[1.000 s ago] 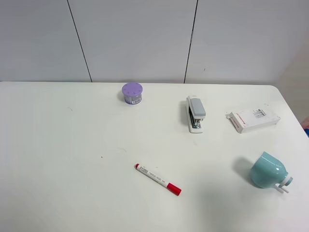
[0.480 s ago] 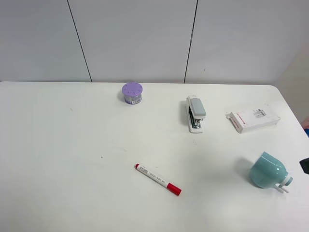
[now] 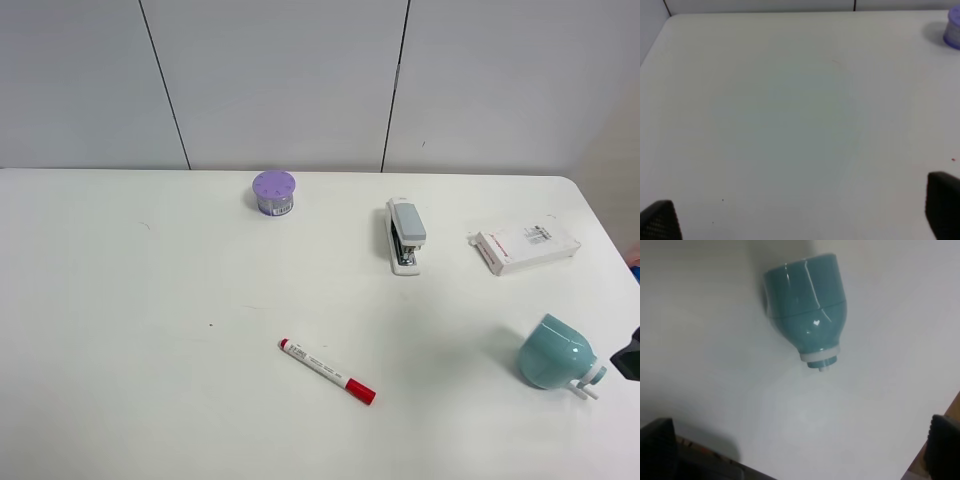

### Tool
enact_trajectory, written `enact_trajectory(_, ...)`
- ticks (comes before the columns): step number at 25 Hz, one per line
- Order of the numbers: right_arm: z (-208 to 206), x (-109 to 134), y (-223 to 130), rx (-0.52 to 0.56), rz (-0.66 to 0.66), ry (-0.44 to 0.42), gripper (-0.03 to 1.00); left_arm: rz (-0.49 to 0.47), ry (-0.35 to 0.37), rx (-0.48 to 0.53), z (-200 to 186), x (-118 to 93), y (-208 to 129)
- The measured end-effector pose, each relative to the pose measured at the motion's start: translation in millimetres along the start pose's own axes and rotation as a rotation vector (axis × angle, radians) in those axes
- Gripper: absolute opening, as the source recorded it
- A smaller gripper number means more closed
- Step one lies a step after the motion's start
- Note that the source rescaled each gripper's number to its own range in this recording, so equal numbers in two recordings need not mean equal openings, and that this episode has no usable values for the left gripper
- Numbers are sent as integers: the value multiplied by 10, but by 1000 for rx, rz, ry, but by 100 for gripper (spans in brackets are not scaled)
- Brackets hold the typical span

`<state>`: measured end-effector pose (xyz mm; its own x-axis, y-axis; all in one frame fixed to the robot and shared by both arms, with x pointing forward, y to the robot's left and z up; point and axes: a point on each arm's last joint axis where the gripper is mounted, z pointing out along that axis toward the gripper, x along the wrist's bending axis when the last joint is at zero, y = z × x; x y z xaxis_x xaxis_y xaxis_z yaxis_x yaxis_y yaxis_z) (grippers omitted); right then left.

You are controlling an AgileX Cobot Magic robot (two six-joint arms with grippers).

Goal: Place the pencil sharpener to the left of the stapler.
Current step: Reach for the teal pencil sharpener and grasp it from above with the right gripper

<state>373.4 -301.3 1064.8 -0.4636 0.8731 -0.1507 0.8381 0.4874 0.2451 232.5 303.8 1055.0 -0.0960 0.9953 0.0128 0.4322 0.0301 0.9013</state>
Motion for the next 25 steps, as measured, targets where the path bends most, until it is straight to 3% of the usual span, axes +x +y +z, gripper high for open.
enact_trajectory(9, 285, -103, 139, 136, -42, 54, 100, 0, 0, 0, 0, 0, 0)
enact_trajectory(16, 345, -194, 237, 74, -95, -22, 100, 0, 0, 0, 0, 0, 0)
enact_trajectory(25, 693, -232, 449, 101, -129, 31, 100, 0, 0, 0, 0, 0, 0)
